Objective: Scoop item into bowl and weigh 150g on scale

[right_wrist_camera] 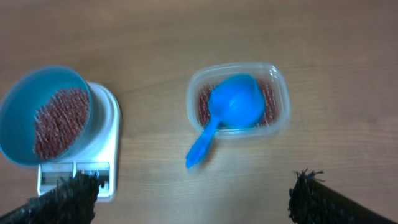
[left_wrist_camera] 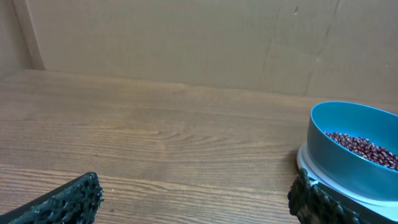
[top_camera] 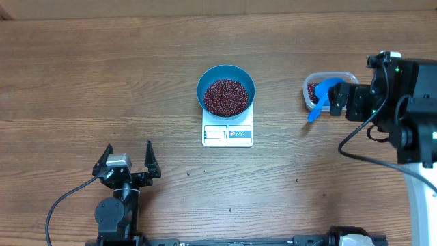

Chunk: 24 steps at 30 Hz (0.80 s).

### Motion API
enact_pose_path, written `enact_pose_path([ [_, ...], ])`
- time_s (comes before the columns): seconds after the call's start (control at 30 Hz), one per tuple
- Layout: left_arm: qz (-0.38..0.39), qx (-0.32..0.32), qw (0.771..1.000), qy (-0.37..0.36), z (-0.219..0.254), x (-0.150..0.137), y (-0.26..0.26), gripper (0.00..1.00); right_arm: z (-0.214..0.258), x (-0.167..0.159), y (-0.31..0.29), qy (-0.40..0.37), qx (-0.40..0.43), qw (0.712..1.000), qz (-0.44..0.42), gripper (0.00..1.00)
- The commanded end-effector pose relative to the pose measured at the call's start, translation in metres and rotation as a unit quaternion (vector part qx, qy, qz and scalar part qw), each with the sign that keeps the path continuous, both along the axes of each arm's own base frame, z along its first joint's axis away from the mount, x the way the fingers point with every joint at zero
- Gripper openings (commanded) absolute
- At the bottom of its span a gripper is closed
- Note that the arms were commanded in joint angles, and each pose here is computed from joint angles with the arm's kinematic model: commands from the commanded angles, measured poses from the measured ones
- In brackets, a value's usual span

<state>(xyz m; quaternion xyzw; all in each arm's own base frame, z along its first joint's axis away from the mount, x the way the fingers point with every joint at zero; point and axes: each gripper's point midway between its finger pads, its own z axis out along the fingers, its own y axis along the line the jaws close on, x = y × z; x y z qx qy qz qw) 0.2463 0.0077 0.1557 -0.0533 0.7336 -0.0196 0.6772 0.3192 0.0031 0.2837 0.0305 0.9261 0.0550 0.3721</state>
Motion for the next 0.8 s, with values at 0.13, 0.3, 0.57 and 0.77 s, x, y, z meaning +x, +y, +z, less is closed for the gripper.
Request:
enact_pose_path([
  [0.13, 0.001, 0.006, 1.0, -0.004, 0.001, 0.0, 0.001, 0.99, -0.007, 0.008, 0.034, -0.14, 0.062, 0.985, 0.078, 1.0],
  [0.3, 0.001, 0.006, 1.0, -0.004, 0.001, 0.0, 0.001, 0.99, -0.017, -0.001, 0.046, -0.256, 0.064, 0.958, 0.116, 1.0],
  [0.57, 0.001, 0.006, 1.0, -0.004, 0.001, 0.0, 0.001, 0.99, -0.031, -0.044, 0.05, -0.435, 0.031, 0.89, 0.134, 1.0],
  [0.77, 0.001, 0.006, 1.0, -0.004, 0.001, 0.0, 0.001, 1.0, -0.069, -0.064, 0.051, -0.455, 0.027, 0.88, 0.136, 1.0],
])
